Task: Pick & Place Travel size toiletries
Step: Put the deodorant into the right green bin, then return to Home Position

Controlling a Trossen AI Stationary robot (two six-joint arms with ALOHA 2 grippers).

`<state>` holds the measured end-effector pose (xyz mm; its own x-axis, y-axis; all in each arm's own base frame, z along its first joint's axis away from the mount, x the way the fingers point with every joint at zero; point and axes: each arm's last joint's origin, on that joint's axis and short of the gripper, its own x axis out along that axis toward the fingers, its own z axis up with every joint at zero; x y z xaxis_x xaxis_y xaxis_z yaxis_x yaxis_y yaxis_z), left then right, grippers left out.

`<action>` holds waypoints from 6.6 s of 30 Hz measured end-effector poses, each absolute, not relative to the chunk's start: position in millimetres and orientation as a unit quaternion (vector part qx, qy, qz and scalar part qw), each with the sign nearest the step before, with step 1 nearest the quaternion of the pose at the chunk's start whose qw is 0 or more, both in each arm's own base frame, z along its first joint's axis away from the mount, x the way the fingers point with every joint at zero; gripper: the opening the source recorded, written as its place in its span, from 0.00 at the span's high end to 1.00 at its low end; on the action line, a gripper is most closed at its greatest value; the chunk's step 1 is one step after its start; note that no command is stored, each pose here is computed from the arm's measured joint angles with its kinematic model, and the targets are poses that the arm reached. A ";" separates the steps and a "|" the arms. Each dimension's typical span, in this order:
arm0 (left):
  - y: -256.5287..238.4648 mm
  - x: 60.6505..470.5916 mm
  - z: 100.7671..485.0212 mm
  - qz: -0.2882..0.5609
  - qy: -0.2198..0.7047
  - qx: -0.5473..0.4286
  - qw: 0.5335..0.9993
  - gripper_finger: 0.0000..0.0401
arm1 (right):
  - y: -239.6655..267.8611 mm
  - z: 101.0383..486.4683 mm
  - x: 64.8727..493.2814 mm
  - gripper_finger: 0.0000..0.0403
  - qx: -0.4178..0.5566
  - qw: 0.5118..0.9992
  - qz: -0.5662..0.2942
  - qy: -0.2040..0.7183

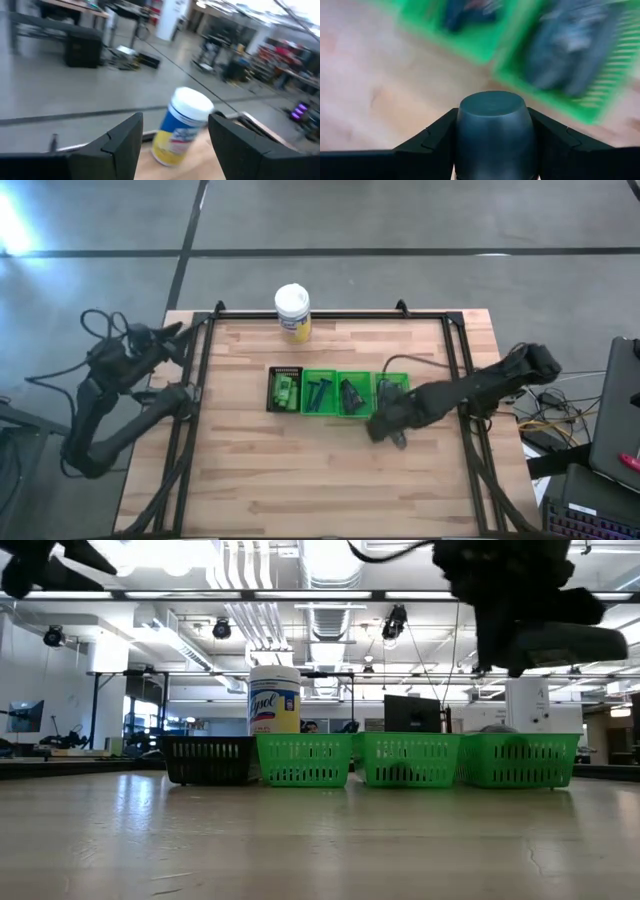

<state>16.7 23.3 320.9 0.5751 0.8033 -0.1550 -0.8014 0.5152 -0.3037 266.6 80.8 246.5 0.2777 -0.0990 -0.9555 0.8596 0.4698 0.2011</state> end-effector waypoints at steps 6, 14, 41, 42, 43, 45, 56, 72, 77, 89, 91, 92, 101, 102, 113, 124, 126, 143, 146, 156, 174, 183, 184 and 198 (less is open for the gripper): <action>25.2 11.0 306.8 0.546 -0.027 -0.169 0.820 0.43 | 39.8 252.3 240.0 0.52 0.433 0.662 -0.445 0.420; 41.7 6.9 253.3 0.665 -0.011 -0.189 0.723 0.43 | -16.1 227.3 244.1 0.51 0.463 0.656 -0.470 0.367; 65.6 3.6 145.9 0.696 0.108 -0.328 0.630 0.43 | -22.7 185.7 241.5 0.30 0.456 0.610 -0.514 0.395; 65.6 3.7 145.9 0.695 0.108 -0.328 0.631 0.43 | -22.7 186.7 241.8 0.29 0.453 0.613 -0.512 0.397; 65.6 4.0 145.9 0.694 0.109 -0.328 0.632 0.43 | -23.0 188.8 242.7 0.27 0.449 0.617 -0.510 0.396; 65.6 4.4 145.9 0.692 0.110 -0.327 0.634 0.43 | -23.7 195.2 246.8 0.24 0.442 0.632 -0.503 0.391; 65.5 4.5 146.1 0.692 0.111 -0.326 0.634 0.43 | -11.1 259.8 259.2 0.14 0.355 0.719 -0.460 0.381; 65.6 4.6 146.0 0.692 0.113 -0.327 0.634 0.43 | -12.8 334.0 261.3 0.28 0.216 0.965 -0.117 0.088; 65.6 4.6 145.9 0.692 0.113 -0.326 0.634 0.43 | -13.5 349.5 251.9 0.32 0.195 0.973 -0.111 0.057; 65.8 4.6 145.7 0.692 0.114 -0.327 0.633 0.43 | -41.6 352.2 166.8 0.41 -0.019 0.994 0.028 -0.103; 65.8 4.6 145.7 0.692 0.114 -0.328 0.633 0.43 | -51.0 351.4 140.2 0.42 -0.082 0.983 0.047 -0.154; 65.9 4.6 145.6 0.692 0.115 -0.328 0.633 0.43 | -53.9 349.6 127.9 0.43 -0.110 0.980 0.044 -0.161; 66.0 4.6 145.4 0.691 0.116 -0.329 0.633 0.43 | -52.9 354.5 41.0 0.47 -0.199 0.920 -0.307 -0.143; 66.0 4.6 145.3 0.691 0.116 -0.329 0.633 0.43 | -51.1 354.1 35.4 0.47 -0.196 0.905 -0.353 -0.132; 66.1 4.6 145.2 0.691 0.117 -0.330 0.632 0.43 | -66.9 295.1 21.1 0.50 -0.231 0.811 -0.532 -0.078; 66.1 4.6 145.2 0.691 0.117 -0.330 0.632 0.43 | -101.7 205.9 14.7 0.52 -0.061 0.698 -0.703 -0.121; 66.1 4.6 145.2 0.691 0.117 -0.330 0.632 0.43 | -103.1 197.3 15.2 0.51 -0.058 0.701 -0.702 -0.110; 66.1 4.6 145.2 0.691 0.117 -0.330 0.632 0.43 | -105.4 174.3 16.0 0.37 0.020 0.708 -0.703 -0.065; 66.1 4.6 145.2 0.691 0.117 -0.330 0.632 0.43 | -105.5 174.3 15.9 0.35 0.017 0.707 -0.704 -0.062; 66.1 4.6 145.2 0.691 0.117 -0.330 0.632 0.43 | -105.5 174.3 15.9 0.27 0.018 0.707 -0.704 -0.063; 66.1 4.6 145.2 0.691 0.117 -0.330 0.632 0.43 | -105.5 174.3 15.9 0.12 0.019 0.707 -0.704 -0.064; 66.1 4.6 145.2 0.691 0.117 -0.330 0.632 0.43 | -105.4 174.4 15.9 0.12 0.019 0.707 -0.704 -0.064; 66.1 4.6 145.2 0.691 0.117 -0.330 0.632 0.43 | -105.5 174.4 15.9 0.13 0.019 0.707 -0.704 -0.064; 66.1 4.6 145.2 0.691 0.117 -0.330 0.632 0.43 | -105.4 174.4 15.9 0.23 0.019 0.707 -0.704 -0.064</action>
<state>4.6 66.1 145.2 0.0165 0.7966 -0.6043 -0.9514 -0.1734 -0.2546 15.9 -105.4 174.4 0.0006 -0.9979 0.0644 0.9930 0.0082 0.1175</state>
